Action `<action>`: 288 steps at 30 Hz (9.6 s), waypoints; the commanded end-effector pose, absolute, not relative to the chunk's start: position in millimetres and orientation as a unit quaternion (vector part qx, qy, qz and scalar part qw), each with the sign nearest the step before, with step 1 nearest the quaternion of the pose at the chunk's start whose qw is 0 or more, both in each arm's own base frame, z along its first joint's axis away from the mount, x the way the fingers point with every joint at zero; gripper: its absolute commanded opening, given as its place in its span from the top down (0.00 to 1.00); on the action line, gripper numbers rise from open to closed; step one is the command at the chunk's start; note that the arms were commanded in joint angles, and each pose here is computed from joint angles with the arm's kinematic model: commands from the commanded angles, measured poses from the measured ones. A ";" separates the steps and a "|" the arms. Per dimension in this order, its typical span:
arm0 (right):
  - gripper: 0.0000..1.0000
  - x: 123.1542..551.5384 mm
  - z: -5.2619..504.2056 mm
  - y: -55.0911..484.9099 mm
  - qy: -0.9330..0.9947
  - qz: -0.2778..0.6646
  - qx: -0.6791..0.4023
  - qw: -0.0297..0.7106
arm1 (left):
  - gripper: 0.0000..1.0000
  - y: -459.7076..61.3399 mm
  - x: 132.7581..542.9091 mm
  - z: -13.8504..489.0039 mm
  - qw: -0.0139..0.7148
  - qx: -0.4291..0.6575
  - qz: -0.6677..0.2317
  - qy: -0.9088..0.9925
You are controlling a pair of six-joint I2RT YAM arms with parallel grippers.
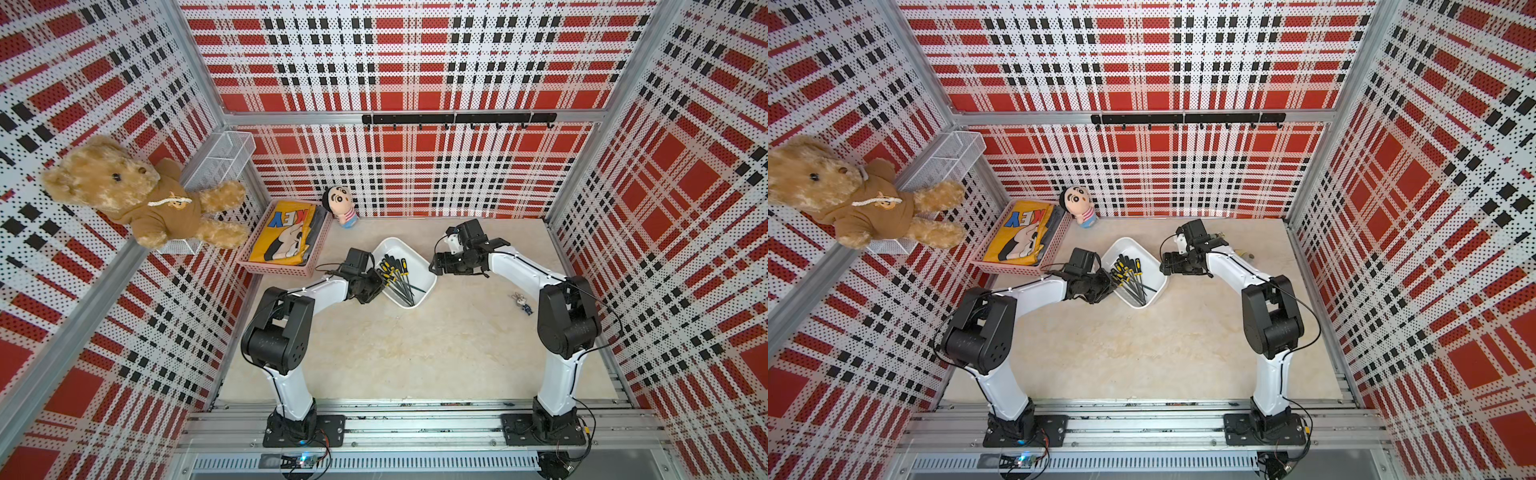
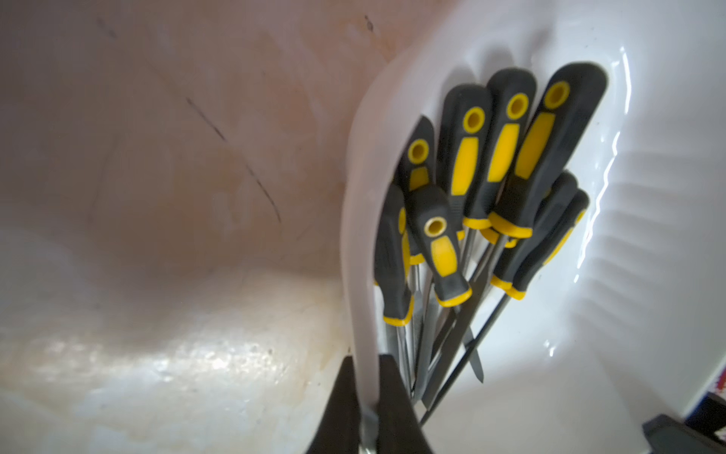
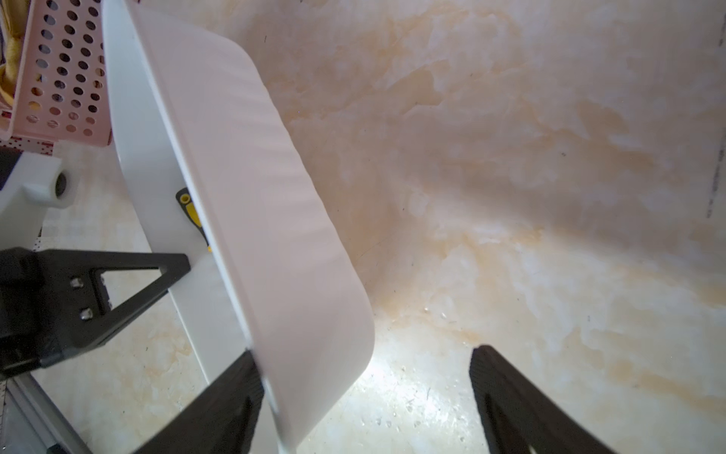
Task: Take the file tool out of the storage box
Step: Move the storage box to the center of the board, then pick up the file tool from the storage box, then place the file tool at the center of the board, then pick up the file tool from the storage box, then place the file tool at the center of the board.
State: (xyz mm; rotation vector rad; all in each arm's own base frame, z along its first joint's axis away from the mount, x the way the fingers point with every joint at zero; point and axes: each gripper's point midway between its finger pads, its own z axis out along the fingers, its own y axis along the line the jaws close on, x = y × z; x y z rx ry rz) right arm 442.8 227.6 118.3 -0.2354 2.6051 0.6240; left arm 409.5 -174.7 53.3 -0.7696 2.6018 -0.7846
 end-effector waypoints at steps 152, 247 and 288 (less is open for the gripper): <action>0.15 395.2 110.0 257.4 0.931 0.272 -0.057 0.236 | 1.00 -251.1 533.1 89.8 0.276 0.026 -0.030 0.960; 0.14 378.9 70.4 272.2 0.943 0.269 -0.077 0.181 | 0.62 -80.1 570.9 37.2 0.229 -0.174 0.023 0.958; 0.14 365.7 82.8 285.6 0.929 0.293 -0.094 0.203 | 1.00 -264.0 539.7 147.3 0.309 -0.005 -0.080 0.948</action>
